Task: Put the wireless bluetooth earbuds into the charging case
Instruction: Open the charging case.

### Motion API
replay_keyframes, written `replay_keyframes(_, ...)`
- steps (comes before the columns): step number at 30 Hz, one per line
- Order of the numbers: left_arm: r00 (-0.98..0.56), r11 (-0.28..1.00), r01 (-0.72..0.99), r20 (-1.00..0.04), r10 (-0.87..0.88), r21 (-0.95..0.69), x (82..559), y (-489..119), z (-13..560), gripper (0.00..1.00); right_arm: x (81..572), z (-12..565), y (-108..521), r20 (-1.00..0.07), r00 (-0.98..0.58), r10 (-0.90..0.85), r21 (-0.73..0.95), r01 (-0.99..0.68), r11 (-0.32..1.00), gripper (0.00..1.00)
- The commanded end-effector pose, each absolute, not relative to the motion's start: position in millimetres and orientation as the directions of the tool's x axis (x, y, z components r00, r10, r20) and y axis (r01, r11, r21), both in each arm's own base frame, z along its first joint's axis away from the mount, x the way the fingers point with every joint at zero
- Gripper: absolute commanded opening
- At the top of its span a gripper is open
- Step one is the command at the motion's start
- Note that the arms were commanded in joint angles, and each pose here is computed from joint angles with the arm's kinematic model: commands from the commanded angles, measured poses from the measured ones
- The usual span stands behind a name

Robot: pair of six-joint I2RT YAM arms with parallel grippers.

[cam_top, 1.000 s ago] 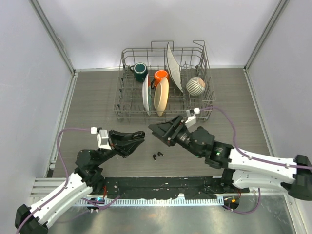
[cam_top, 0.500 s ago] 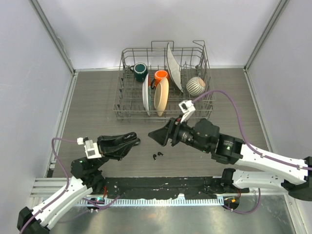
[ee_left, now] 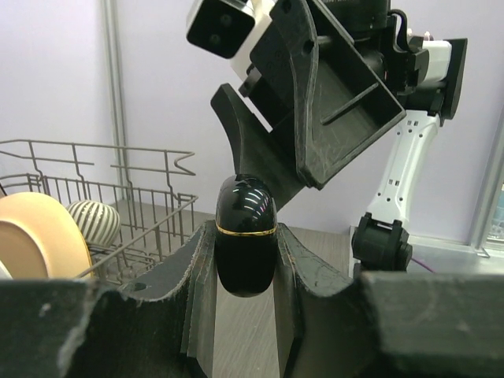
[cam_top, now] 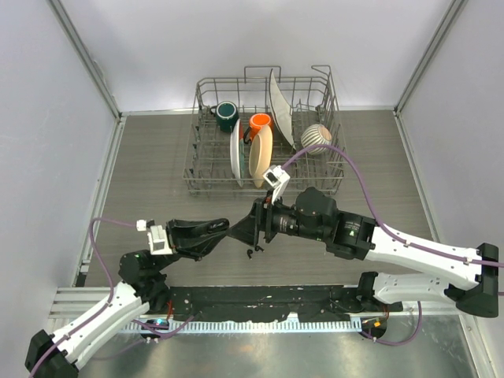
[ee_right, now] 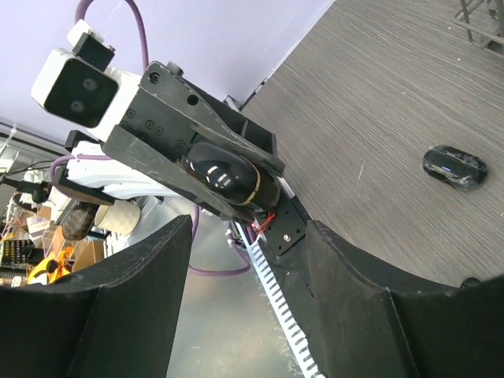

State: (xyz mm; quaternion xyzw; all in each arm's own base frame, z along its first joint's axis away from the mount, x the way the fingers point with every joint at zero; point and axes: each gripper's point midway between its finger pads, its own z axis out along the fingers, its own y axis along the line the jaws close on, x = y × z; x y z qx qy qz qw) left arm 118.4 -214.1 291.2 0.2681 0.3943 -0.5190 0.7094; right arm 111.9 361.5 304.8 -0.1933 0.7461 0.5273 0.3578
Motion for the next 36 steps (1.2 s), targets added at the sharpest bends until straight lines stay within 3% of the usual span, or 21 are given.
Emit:
replay_keyframes(1, 0.186, 0.309, 0.951, -0.833, -0.521, 0.019, 114, -216, 298, 0.00, 109, 336, 373, -0.751, -0.647, 0.132, 0.654, -0.701, 0.285, 0.65)
replay_keyframes(13, 0.179, 0.263, 0.964, -0.838, -0.515, 0.045, 106, -219, 304, 0.00, 124, 336, 370, -0.739, -0.644, 0.200, 0.669, -0.663, 0.335, 0.62)
replay_keyframes(22, 0.180, 0.235, 0.970, -0.837, -0.517, 0.063, 98, -219, 309, 0.00, 138, 339, 359, -0.672, -0.674, 0.307, 0.737, -0.569, 0.366, 0.63)
replay_keyframes(30, 0.187, 0.281, 0.959, -0.838, -0.513, 0.042, 109, -218, 309, 0.00, 105, 364, 367, -0.727, -0.650, 0.222, 0.686, -0.704, 0.184, 0.63)
replay_keyframes(36, 0.204, 0.302, 0.952, -0.832, -0.516, 0.046, 112, -217, 313, 0.00, 94, 353, 366, -0.780, -0.617, 0.105, 0.624, -0.755, 0.200, 0.61)
